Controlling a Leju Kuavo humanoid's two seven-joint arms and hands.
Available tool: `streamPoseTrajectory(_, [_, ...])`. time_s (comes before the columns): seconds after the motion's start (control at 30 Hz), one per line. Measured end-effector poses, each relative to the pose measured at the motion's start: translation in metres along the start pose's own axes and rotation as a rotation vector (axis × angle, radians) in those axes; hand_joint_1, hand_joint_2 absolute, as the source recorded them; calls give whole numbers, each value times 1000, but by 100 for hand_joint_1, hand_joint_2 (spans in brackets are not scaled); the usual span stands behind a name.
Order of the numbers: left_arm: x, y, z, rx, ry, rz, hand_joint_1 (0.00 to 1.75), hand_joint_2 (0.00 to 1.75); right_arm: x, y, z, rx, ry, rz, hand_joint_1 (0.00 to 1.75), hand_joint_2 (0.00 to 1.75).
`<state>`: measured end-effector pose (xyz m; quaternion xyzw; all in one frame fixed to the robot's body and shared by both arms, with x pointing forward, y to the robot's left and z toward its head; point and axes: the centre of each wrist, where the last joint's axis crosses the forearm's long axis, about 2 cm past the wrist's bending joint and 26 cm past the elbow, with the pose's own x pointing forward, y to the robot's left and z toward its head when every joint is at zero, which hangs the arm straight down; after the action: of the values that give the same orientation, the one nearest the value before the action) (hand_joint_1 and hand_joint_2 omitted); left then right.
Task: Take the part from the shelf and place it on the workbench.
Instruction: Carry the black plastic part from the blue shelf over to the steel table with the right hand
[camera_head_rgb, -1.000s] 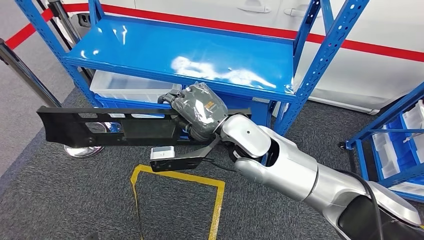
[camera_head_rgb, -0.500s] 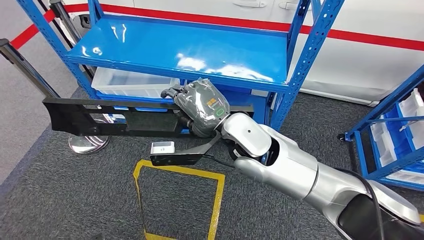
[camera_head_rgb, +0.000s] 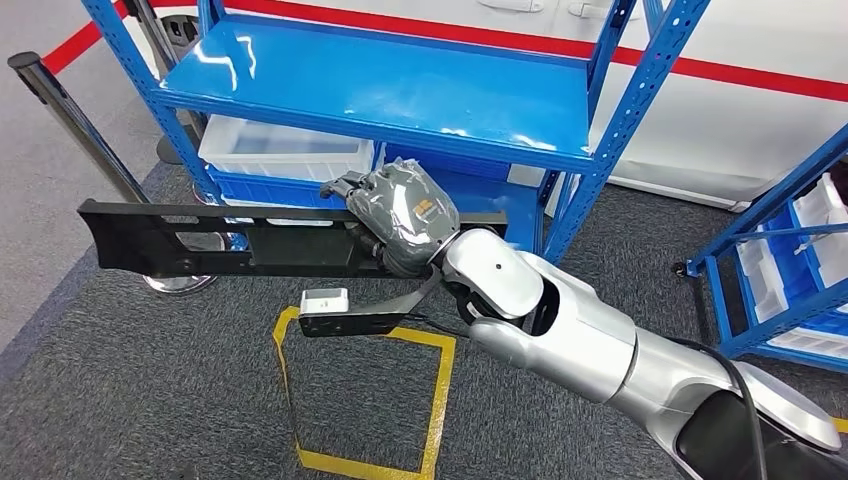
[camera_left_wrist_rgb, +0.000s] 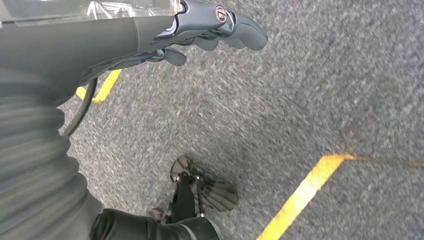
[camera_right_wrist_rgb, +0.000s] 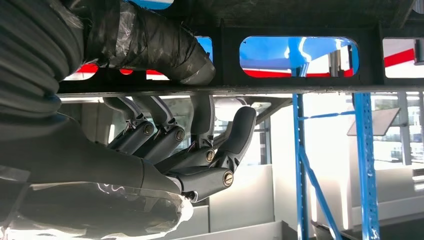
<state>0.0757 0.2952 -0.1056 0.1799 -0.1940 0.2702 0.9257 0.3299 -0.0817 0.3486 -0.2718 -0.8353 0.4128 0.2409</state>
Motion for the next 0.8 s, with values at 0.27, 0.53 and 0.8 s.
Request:
streamPoseTrajectory(0.27, [0,-1,1,12,-50,-4,0,175,4,-5,0,-20,4,-5,175,175])
streamPoseTrajectory(0.53, [-2,1,0,30,-49,-4,0,175,1,-6,1,-47,53,-65,175,175])
streamPoseTrajectory(0.8, [0,2,0,44,-49,-4,0,175,-2,-9,2,-48,83,-133,175,175])
